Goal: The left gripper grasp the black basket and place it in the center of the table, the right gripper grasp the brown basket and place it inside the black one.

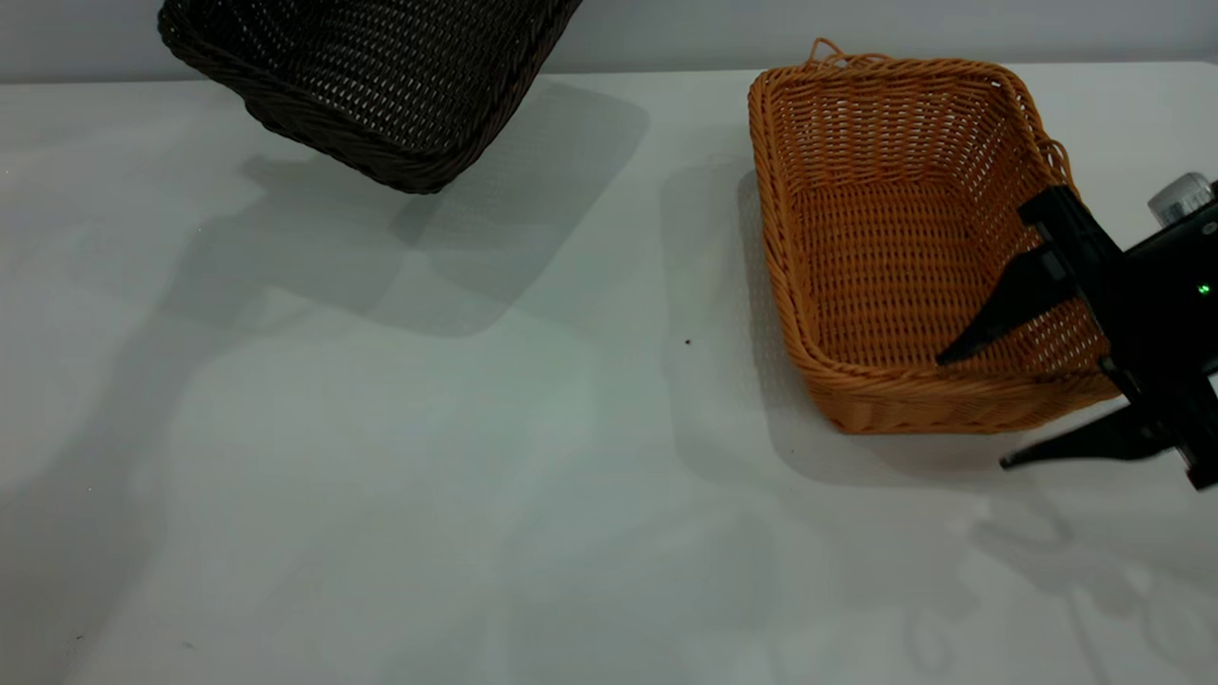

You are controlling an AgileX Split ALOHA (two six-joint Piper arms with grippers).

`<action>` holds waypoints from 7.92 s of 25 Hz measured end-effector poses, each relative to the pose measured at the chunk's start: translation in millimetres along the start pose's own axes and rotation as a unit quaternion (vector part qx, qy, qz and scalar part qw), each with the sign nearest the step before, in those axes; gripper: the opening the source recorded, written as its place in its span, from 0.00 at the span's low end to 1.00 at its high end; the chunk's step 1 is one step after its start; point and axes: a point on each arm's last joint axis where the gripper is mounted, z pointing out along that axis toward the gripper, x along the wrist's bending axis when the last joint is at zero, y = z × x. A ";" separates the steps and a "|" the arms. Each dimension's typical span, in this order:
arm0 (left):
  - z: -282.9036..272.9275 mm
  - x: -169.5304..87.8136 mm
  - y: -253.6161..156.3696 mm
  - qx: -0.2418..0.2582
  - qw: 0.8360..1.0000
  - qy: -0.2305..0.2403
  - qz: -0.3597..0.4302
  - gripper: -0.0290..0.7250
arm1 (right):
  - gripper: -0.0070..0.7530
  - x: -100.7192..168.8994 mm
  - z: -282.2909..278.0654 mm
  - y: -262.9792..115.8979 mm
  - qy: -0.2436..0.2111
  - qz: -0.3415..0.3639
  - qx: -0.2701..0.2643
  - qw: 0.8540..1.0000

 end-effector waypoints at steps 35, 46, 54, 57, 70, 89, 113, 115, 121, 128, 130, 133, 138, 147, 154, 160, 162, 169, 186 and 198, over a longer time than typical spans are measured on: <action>23.2 -93.8 -23.0 0.072 0.902 -0.206 0.372 0.14 | 0.09 44.7 -123.7 114.3 0.269 -0.129 -0.148 0.943; 62.1 -206.2 -53.8 0.113 0.829 -0.246 0.489 0.29 | 0.09 35.9 -133.0 121.4 0.279 -0.128 -0.155 0.939; 47.9 -196.7 -36.6 0.105 0.861 -0.209 0.452 0.66 | 0.09 34.9 -131.2 117.3 0.272 -0.144 -0.134 0.942; 21.1 -169.8 -15.8 0.106 0.898 -0.162 0.394 0.67 | 0.09 33.4 -129.3 112.9 0.265 -0.149 -0.109 0.946; -21.5 -6.8 -8.0 0.081 0.986 -0.076 0.122 0.68 | 0.09 51.8 -104.9 32.9 0.094 -0.290 0.078 0.949; -22.1 -2.8 -9.1 0.080 0.987 -0.079 0.112 0.68 | 0.09 102.4 -30.9 -58.2 -0.035 -0.462 0.127 0.877; -58.2 -1.5 5.5 0.081 0.988 -0.071 0.114 0.68 | 0.82 147.3 -39.3 -37.0 -0.080 -0.540 0.079 0.834; -88.9 0.4 15.8 0.072 0.990 -0.051 0.114 0.68 | 0.81 162.6 -59.9 -39.1 -0.091 -0.551 0.052 0.828; -190.8 -2.1 31.1 0.051 0.996 -0.006 0.069 0.68 | 0.78 193.7 -150.5 -64.6 -0.113 -0.581 -0.036 0.805; -296.0 -16.9 27.2 0.010 1.000 0.009 0.001 0.68 | 0.78 176.6 -268.2 -132.5 -0.043 -0.633 -0.124 0.763; -319.3 -20.5 25.2 -0.013 1.000 0.016 -0.016 0.68 | 0.78 163.7 -297.8 -152.1 -0.022 -0.644 -0.151 0.749; -354.8 -27.6 16.8 -0.045 0.997 0.023 -0.050 0.68 | 0.78 139.9 -337.9 -180.2 0.010 -0.658 -0.192 0.728; -395.7 -43.1 -16.8 -0.063 0.992 0.022 -0.108 0.68 | 0.78 92.4 -376.5 -217.8 0.069 -0.668 -0.233 0.703; -412.1 -83.1 -141.8 -0.009 0.992 0.012 -0.128 0.68 | 0.78 -13.1 -333.1 -228.5 0.070 -0.671 -0.194 0.712; -406.8 -107.6 -224.7 0.000 0.992 0.011 -0.129 0.68 | 0.77 -88.5 -301.3 -229.6 0.072 -0.685 -0.222 0.690; -394.6 -121.4 -275.3 -0.003 0.993 0.011 -0.115 0.68 | 0.77 -125.2 -275.5 -219.7 0.054 -0.702 -0.261 0.660; -390.7 -124.8 -288.3 -0.006 0.994 0.012 -0.110 0.68 | 0.77 -130.9 -268.4 -216.6 0.058 -0.706 -0.275 0.650; -375.0 -131.9 -318.7 -0.026 0.994 0.016 -0.107 0.68 | 0.77 -137.7 -261.6 -214.4 0.076 -0.715 -0.309 0.623; -366.0 -137.0 -336.7 -0.053 0.993 0.017 -0.105 0.68 | 0.77 -137.9 -261.1 -215.2 0.079 -0.714 -0.304 0.625; -377.2 -140.9 -352.1 -0.117 0.981 0.080 -0.130 0.68 | 0.77 -137.9 -261.0 -215.5 0.080 -0.715 -0.302 0.626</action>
